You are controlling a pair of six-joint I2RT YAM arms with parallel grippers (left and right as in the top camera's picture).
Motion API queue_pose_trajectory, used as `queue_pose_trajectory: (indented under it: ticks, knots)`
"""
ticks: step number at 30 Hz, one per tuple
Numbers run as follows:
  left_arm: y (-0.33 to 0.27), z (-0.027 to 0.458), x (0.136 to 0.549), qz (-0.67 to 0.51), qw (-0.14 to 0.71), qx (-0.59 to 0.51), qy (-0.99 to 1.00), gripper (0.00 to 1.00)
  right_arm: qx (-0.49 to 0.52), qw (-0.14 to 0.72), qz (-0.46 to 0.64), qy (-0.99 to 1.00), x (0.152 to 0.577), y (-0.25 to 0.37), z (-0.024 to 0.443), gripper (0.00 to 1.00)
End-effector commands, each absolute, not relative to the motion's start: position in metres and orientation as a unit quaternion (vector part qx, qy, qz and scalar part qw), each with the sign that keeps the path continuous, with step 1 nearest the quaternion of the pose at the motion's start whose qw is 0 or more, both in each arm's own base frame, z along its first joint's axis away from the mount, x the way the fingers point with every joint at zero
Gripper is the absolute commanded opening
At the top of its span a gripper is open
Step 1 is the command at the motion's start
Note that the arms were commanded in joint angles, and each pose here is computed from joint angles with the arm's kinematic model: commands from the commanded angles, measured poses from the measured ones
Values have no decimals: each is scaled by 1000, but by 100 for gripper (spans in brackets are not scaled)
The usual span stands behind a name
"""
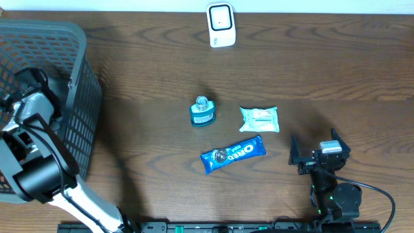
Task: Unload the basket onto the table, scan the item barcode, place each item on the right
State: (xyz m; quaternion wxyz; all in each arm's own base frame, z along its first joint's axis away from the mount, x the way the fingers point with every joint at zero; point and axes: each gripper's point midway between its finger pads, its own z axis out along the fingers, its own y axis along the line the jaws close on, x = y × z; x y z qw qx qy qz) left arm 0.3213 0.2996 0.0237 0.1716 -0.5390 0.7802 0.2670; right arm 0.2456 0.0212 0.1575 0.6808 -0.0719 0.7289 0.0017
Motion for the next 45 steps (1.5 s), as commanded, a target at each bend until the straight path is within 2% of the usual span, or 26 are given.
queue_pose_trajectory:
  ticks: [1, 5, 9, 14, 15, 16, 17, 30, 33, 38, 45]
  knots:
    - [241, -26, 322, 164, 104, -491, 849, 73, -78, 680, -3, 729, 245, 22, 157, 99]
    - [247, -1, 327, 166, 135, -493, 843, 85, -78, 681, -3, 729, 245, 22, 157, 99]
    - [266, 28, 330, 192, 172, -481, 838, 91, -78, 681, -3, 729, 245, 22, 157, 99]
    - [281, 29, 320, 194, 180, -522, 811, 90, -78, 681, -3, 729, 245, 22, 157, 99]
    - [284, 31, 320, 195, 183, -525, 808, 74, -78, 681, -3, 729, 245, 22, 157, 99]
    - [287, 34, 319, 198, 187, -528, 805, 27, -78, 681, -3, 729, 245, 22, 157, 99]
    - [290, 38, 318, 206, 192, -530, 800, 7, -78, 681, -3, 729, 245, 22, 157, 99]
    - [324, 77, 291, 332, 220, -570, 718, 7, -78, 681, -3, 729, 245, 22, 157, 99]
    - [327, 78, 293, 332, 229, -573, 713, 7, -78, 681, -3, 729, 245, 22, 157, 99]
    - [329, 67, 295, 328, 232, -587, 703, 7, -78, 681, -3, 729, 245, 22, 157, 99]
    - [327, 23, 288, 330, 183, -583, 720, 7, -78, 681, -3, 729, 245, 22, 157, 99]
